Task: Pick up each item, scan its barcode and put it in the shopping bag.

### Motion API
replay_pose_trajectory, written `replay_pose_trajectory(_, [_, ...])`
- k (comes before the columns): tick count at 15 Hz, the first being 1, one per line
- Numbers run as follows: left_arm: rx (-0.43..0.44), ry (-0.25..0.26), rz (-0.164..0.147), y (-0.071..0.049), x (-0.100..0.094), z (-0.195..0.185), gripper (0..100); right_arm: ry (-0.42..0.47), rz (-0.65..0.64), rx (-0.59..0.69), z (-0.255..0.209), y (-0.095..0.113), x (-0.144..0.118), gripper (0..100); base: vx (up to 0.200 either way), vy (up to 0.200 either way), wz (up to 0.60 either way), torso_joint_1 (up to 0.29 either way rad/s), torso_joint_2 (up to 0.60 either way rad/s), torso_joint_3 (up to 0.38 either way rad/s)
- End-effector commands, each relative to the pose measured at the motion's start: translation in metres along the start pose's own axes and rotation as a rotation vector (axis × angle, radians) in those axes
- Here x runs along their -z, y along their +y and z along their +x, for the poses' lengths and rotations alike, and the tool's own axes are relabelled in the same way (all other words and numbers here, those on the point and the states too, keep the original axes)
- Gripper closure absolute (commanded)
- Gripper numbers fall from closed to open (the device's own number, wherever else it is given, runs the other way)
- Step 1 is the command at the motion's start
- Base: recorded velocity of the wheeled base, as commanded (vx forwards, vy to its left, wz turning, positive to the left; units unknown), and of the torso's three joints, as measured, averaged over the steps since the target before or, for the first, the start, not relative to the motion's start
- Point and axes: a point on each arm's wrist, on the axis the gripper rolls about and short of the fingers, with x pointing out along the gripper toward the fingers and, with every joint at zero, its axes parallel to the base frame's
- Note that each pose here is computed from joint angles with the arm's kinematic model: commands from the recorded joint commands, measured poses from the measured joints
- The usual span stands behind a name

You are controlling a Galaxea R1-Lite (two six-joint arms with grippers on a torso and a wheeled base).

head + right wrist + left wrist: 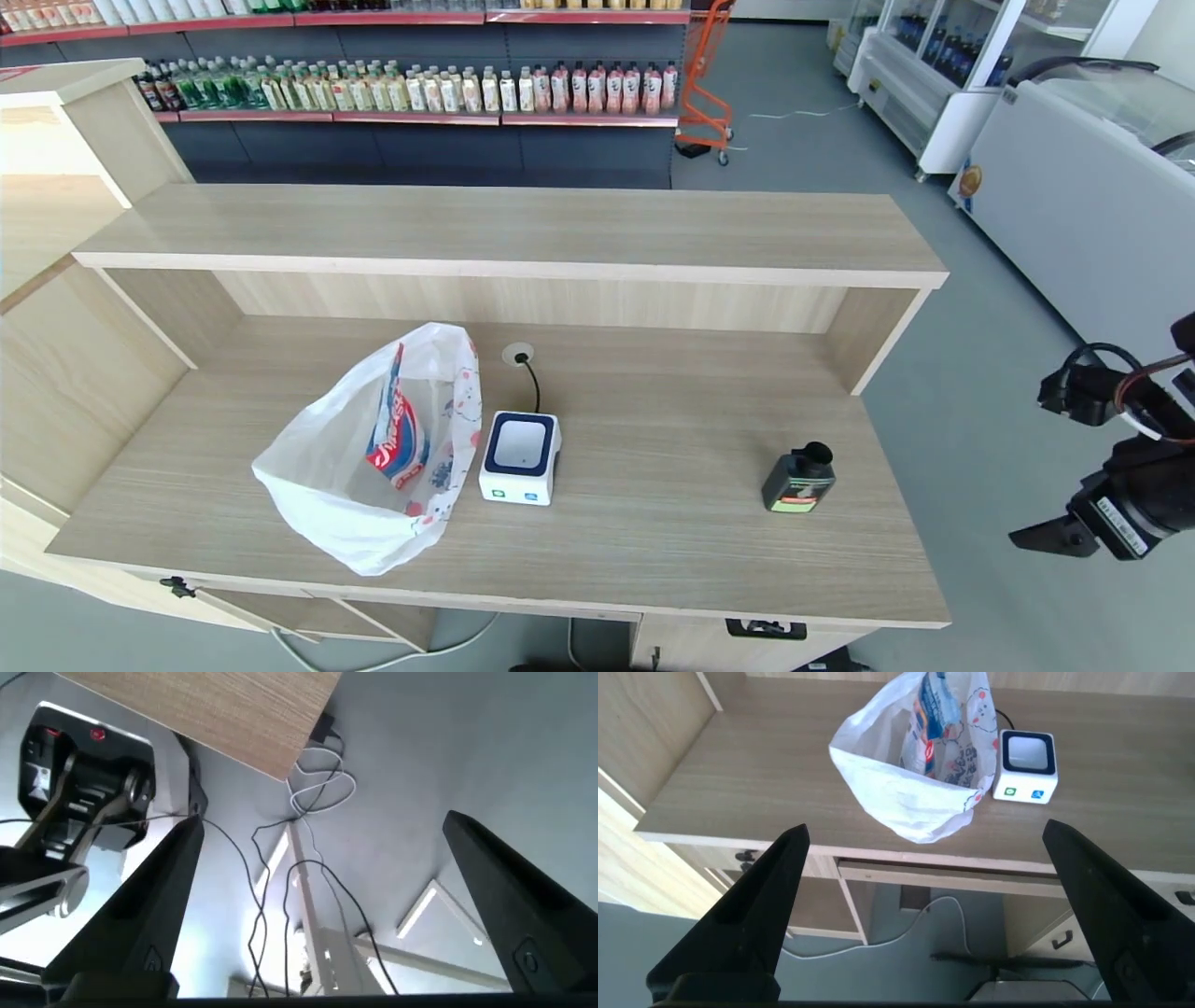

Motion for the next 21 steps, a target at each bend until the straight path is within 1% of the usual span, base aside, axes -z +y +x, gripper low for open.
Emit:
replay_pose_trajectory(1, [-0.001,0.000,0.000,0.000,0.000,0.000,0,0.072,-0.060,-0.102,0.054,0.002,-0.008,0,0.000,0.000,0.00,0.000,0.00,0.000])
replay_pose_trajectory(3, [-0.001,0.000,0.000,0.000,0.000,0.000,0,0.014,-0.174,-0.218,0.073,0.005,-0.015,0,0.000,0.000,0.00,0.000,0.00,0.000])
replay_pose_trajectory(4, [-0.001,0.000,0.000,0.000,0.000,0.000,0,-0.028,-0.196,-0.251,0.084,0.006,-0.021,0,0.000,0.000,0.00,0.000,0.00,0.000])
replay_pose_trajectory(6, [-0.001,0.000,0.000,0.000,0.000,0.000,0,-0.148,-0.263,-0.341,0.106,0.013,-0.031,0,0.000,0.000,0.00,0.000,0.00,0.000])
replay_pose_trajectory(7, [-0.001,0.000,0.000,0.000,0.000,0.000,0,-0.175,-0.316,-0.357,0.115,0.017,-0.035,0,0.000,0.000,0.00,0.000,0.00,0.000])
replay_pose_trajectory(9, [-0.001,0.000,0.000,0.000,0.000,0.000,0,-0.216,-0.375,-0.361,0.131,0.020,-0.042,0,0.000,0.000,0.00,0.000,0.00,0.000])
replay_pose_trajectory(12, [-0.001,0.000,0.000,0.000,0.000,0.000,0,-0.241,-0.426,-0.375,0.146,0.026,-0.056,0,0.000,0.000,0.00,0.000,0.00,0.000])
replay_pose_trajectory(14, [-0.001,0.000,0.000,0.000,0.000,0.000,0,-0.280,-0.450,-0.409,0.155,0.034,-0.066,0,0.000,0.000,0.00,0.000,0.00,0.000])
replay_pose_trajectory(16, [-0.001,0.000,0.000,0.000,0.000,0.000,0,-0.297,-0.467,-0.401,0.162,0.036,-0.074,0,0.000,0.000,0.00,0.000,0.00,0.000])
replay_pose_trajectory(21, [-0.001,0.000,0.000,0.000,0.000,0.000,0,-0.300,-0.477,-0.400,0.176,0.037,-0.078,0,0.000,0.000,0.00,0.000,0.00,0.000])
